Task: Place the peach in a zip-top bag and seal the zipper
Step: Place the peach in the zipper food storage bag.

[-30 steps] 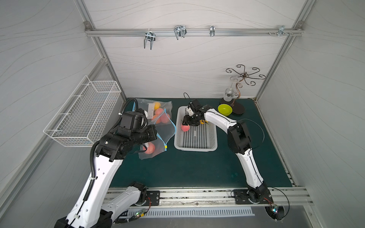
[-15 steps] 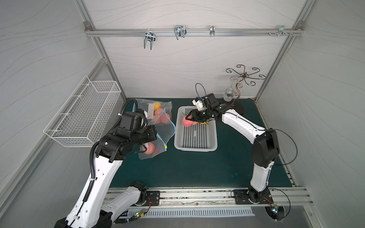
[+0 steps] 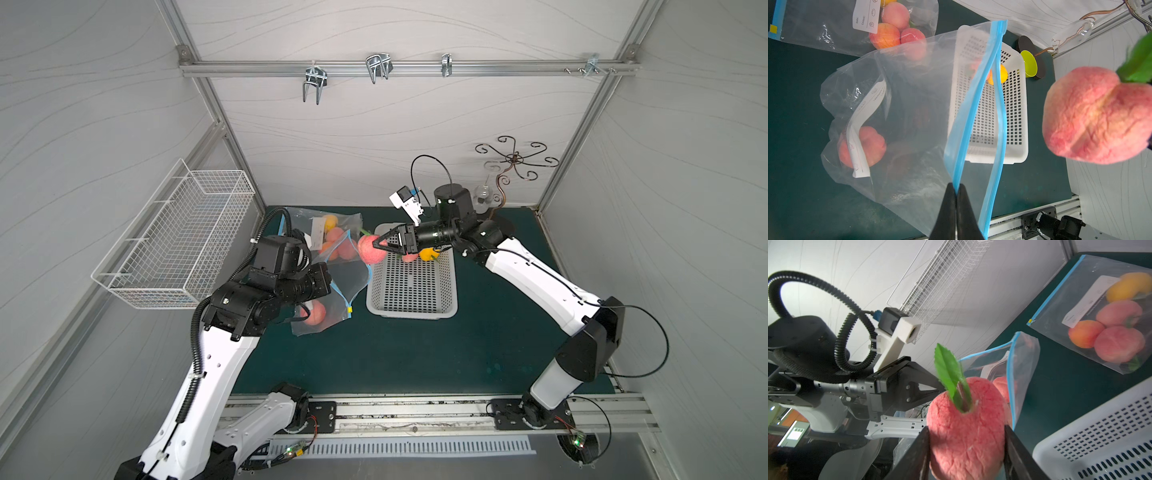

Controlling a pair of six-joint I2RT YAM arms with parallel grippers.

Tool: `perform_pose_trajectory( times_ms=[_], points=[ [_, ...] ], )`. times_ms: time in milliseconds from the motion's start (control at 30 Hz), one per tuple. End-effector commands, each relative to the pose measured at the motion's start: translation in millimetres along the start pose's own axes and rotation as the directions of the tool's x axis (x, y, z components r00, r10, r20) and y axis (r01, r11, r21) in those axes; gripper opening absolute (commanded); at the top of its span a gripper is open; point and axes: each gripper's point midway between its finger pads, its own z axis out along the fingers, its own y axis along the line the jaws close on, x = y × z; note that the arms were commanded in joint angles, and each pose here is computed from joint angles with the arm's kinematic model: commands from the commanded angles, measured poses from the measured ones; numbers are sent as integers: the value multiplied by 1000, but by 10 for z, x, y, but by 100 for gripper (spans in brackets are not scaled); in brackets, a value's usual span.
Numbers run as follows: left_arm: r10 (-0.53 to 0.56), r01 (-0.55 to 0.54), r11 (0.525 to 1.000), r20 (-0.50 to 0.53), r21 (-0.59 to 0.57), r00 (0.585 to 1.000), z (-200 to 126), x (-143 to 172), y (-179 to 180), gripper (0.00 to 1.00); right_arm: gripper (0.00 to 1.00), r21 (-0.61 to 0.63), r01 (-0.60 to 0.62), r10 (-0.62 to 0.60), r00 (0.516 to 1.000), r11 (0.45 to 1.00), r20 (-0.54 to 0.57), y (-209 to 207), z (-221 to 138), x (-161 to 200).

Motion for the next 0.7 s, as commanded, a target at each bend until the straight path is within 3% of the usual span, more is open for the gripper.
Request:
perform_pose_trajectory(
  times_ms=[0,167,333,667],
  points=[
    [0,-2,999,39,50,999,-61,-106,-114,0,52,17,14,-13,999,1000,-45,-43,185,85],
    [-8,5,997,48,79,999,-123,-137,-181,0,53,89,46,-34,990,995,-134,-120,478,262],
    [-6,1,996,58,89,998,-171,-147,-203,0,60,176,83,-52,983,981,-175,-261,611,356],
    [4,-8,998,58,65,998,-157,-140,-156,0,71,179,142,-124,986,974,-108,-125,469,165]
  ],
)
